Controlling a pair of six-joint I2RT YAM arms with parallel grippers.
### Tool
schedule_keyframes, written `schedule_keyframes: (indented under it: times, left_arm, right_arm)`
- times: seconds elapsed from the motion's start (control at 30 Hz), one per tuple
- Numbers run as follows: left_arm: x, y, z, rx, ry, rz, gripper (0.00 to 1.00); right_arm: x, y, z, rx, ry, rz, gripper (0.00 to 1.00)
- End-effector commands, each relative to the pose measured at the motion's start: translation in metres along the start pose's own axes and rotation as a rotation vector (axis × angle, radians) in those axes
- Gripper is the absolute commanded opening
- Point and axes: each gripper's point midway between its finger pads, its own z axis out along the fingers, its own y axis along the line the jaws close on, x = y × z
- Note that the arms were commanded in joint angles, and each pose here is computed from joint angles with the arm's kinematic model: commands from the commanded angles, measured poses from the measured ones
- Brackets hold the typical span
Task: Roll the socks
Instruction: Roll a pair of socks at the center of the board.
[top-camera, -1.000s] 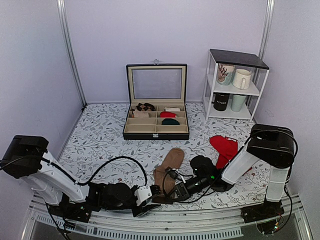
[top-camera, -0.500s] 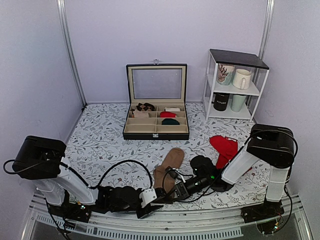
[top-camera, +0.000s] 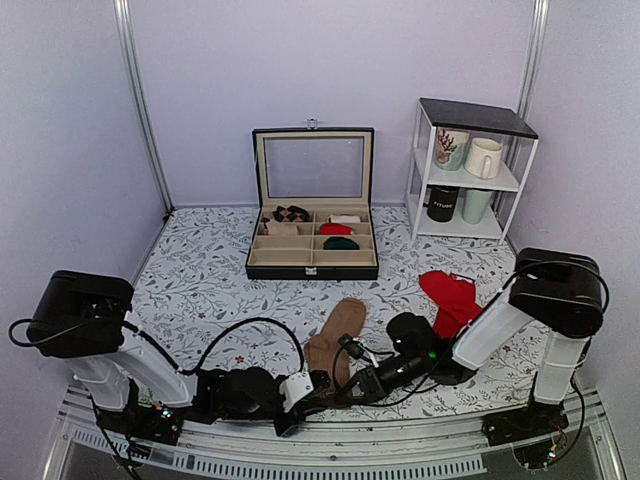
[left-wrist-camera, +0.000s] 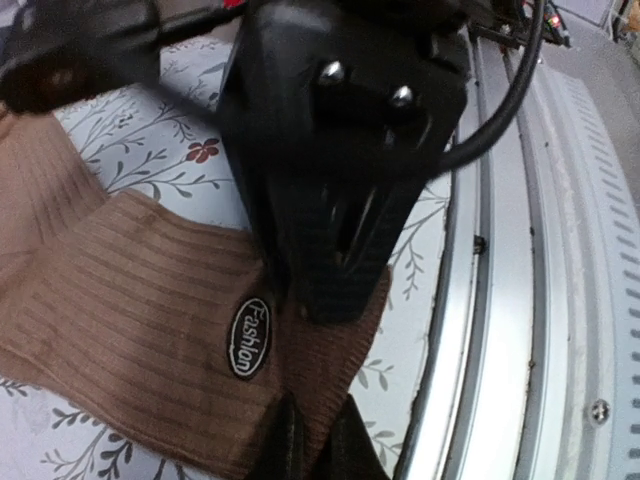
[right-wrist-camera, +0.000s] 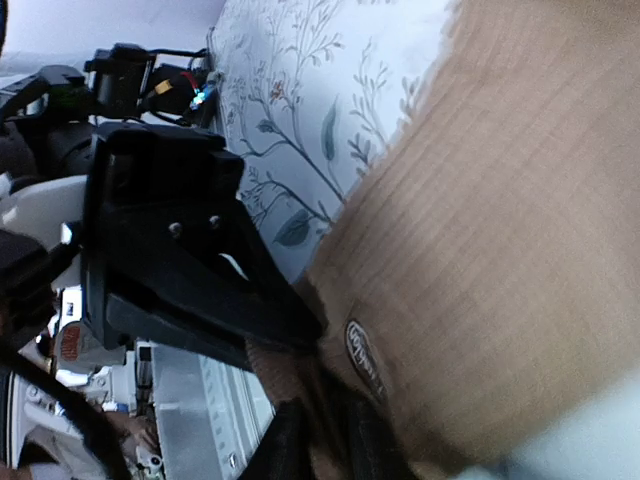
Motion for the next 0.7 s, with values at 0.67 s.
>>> schedule_keyframes:
  times: [0.67]
  left_arm:
    - [0.100,-0.020,-0.008,0.243,0.412,-0.392,0.00]
  right_arm:
    - [0.019,0.008,-0.020,0.639,-0.061,-1.144,0.53]
